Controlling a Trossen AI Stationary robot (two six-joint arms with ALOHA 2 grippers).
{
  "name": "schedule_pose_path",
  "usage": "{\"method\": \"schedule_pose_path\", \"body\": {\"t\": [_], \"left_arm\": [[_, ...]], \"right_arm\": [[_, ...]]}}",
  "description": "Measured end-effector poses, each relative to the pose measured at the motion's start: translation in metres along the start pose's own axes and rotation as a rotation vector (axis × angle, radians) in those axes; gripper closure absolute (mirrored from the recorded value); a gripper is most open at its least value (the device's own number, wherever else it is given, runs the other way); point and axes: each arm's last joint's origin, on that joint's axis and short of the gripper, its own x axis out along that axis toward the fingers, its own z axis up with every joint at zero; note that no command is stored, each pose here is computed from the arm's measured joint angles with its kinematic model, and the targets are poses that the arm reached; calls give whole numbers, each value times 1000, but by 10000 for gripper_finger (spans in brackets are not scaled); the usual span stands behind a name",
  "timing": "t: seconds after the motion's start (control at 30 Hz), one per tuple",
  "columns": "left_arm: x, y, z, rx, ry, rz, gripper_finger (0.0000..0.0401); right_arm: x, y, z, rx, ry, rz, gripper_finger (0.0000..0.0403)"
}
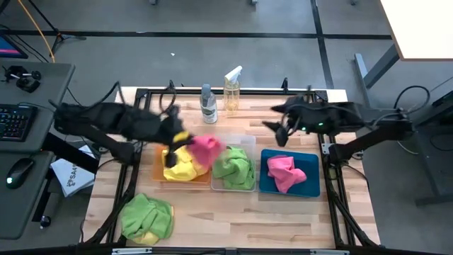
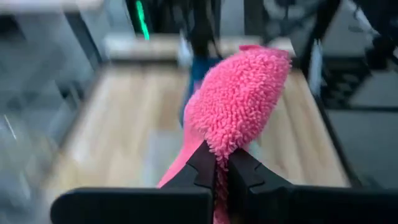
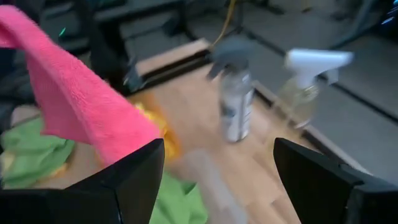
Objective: Sort microfiber towel by color & place in baskets
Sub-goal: Put the pink microfiber cloth into the blue bin
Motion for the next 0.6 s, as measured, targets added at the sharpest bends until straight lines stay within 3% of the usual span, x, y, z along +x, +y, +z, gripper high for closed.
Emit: {"method": "schedule_pose_path", "body": {"t": [0.13, 0.27, 0.6], "left_arm": [[33, 12, 32, 137, -217, -4, 400], [71, 18, 52, 201, -391, -37, 401], [187, 12, 55, 176, -645, -133, 401]], "right_arm": [[-18, -12, 5, 26, -82, -77, 105], [-33, -22, 8, 52, -145, -138, 105], [-49, -31, 10, 82, -198, -170, 105]]}}
